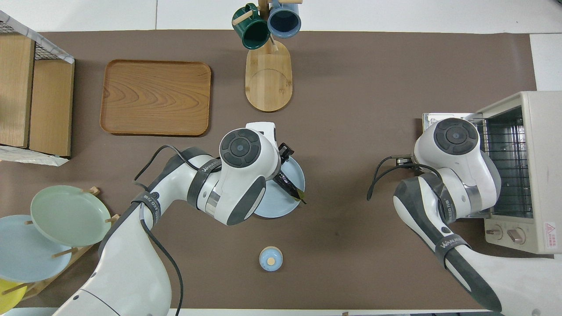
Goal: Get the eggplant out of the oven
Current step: 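Grasp the eggplant with the left gripper while the right gripper retracts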
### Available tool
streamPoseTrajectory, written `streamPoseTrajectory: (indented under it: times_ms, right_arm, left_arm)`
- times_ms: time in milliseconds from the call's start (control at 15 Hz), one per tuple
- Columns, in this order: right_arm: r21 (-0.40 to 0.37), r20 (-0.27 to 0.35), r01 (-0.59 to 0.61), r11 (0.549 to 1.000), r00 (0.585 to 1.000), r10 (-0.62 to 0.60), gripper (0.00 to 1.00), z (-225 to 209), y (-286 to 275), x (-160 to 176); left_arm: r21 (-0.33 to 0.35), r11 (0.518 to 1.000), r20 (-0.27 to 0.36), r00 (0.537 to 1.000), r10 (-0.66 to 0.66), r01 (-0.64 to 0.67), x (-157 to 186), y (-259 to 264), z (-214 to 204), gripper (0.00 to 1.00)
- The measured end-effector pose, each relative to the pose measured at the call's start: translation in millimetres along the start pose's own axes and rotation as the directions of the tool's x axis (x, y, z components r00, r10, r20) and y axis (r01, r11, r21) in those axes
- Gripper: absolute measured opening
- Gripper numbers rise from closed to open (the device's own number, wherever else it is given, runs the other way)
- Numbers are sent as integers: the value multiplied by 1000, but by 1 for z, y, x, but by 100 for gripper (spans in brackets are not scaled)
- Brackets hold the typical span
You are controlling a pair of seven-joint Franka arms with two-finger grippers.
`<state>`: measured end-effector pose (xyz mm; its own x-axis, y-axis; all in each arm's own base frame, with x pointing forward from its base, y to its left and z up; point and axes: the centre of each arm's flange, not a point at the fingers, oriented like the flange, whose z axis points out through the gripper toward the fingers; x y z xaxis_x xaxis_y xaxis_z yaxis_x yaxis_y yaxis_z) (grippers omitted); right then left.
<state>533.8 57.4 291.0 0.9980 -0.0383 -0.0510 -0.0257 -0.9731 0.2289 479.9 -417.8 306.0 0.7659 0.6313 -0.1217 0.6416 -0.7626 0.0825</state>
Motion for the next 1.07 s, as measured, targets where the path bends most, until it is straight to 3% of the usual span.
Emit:
streamPoseTrajectory:
  times_ms: [200, 467, 533, 733, 800, 1067]
  right_arm:
    - [-55, -19, 69, 996, 997, -70, 1, -3, 3, 2]
    - [-93, 41, 155, 984, 988, -152, 1, -28, 2, 9]
    - [-102, 54, 169, 980, 985, -164, 1, -40, 6, 12]
    - [-110, 83, 200, 974, 978, -191, 1, -79, 28, 15]
    - [-109, 83, 208, 972, 976, -200, 1, -92, 39, 14]
    - [-104, 67, 211, 972, 977, -204, 1, -128, 96, 8]
  left_arm:
    - [2, 1000, 0, 1000, -10, 10, -3, 0, 1, 96]
    - [32, 999, 7, 1000, -11, 11, -4, -3, 4, 78]
    - [40, 999, 10, 1000, -8, 8, -6, -4, 5, 78]
    - [46, 999, 11, 1000, 0, 0, -11, -3, 5, 43]
    - [42, 999, 10, 1000, -1, 1, -10, -2, 3, 38]
    - [21, 1000, 2, 1000, 22, -22, 1, 1, -25, 38]
